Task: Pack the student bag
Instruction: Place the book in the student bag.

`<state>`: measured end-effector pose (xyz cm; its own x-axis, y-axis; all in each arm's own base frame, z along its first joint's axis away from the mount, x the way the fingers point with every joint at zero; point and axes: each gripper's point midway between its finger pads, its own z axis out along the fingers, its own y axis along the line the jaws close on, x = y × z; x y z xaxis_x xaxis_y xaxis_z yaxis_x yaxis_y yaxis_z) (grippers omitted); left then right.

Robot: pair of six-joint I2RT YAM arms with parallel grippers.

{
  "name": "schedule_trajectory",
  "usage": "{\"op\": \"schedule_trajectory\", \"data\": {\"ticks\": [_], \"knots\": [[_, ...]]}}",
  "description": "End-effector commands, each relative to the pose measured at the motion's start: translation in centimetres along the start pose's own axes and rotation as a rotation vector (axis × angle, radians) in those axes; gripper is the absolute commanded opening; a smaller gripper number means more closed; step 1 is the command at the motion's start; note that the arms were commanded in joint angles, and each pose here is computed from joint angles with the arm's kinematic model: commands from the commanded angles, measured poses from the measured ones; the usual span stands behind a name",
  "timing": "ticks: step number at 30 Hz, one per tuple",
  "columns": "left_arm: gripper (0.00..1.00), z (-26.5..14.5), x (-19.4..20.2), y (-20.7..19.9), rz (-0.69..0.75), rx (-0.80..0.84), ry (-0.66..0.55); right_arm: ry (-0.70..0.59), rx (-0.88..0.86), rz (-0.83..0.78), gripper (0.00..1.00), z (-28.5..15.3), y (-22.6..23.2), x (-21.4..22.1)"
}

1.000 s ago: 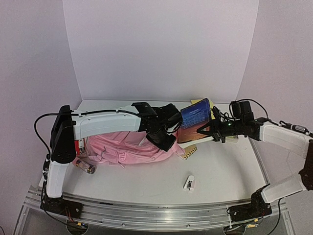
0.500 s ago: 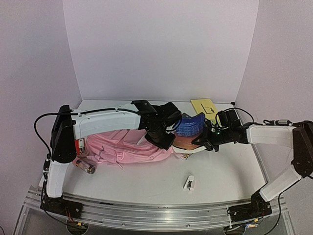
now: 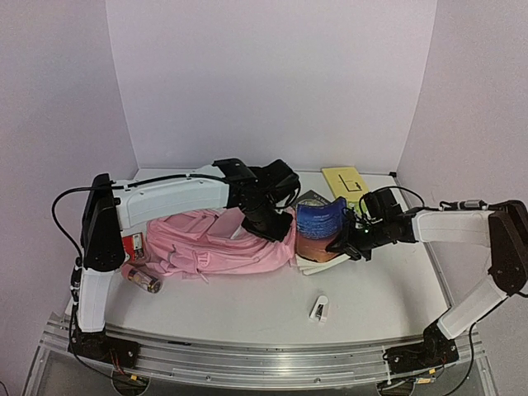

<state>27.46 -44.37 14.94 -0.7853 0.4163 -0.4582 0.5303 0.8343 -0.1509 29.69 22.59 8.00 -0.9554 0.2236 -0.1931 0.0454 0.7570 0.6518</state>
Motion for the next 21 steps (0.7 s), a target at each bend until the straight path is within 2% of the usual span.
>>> {"op": "schedule_trajectory", "data": {"ticks": [1,3,6,11,17,21], "knots": [[0.09,-6.6,-6.9,-2.1,-0.084,0.160,-0.240,0.035,-0.068,-0.111,0.00,0.3,2.9,0.2],[0.09,-6.3,-6.9,-1.9,-0.089,0.150,-0.233,0.040,-0.070,-0.116,0.00,0.4,2.9,0.2],[0.00,-6.1,-7.0,-1.2,-0.093,0.121,-0.237,0.042,-0.076,-0.120,0.00,0.4,3.1,0.2],[0.00,-7.5,-7.6,1.0,-0.097,0.015,-0.305,-0.003,-0.074,-0.166,0.00,-0.7,3.9,-0.5],[0.00,-11.5,-9.5,2.9,-0.111,-0.062,-0.441,-0.099,-0.074,-0.306,0.00,-4.9,6.3,-1.6],[0.00,-13.7,-10.6,3.6,-0.111,-0.104,-0.505,-0.115,-0.174,-0.357,0.00,-8.2,9.0,-0.7]]}}
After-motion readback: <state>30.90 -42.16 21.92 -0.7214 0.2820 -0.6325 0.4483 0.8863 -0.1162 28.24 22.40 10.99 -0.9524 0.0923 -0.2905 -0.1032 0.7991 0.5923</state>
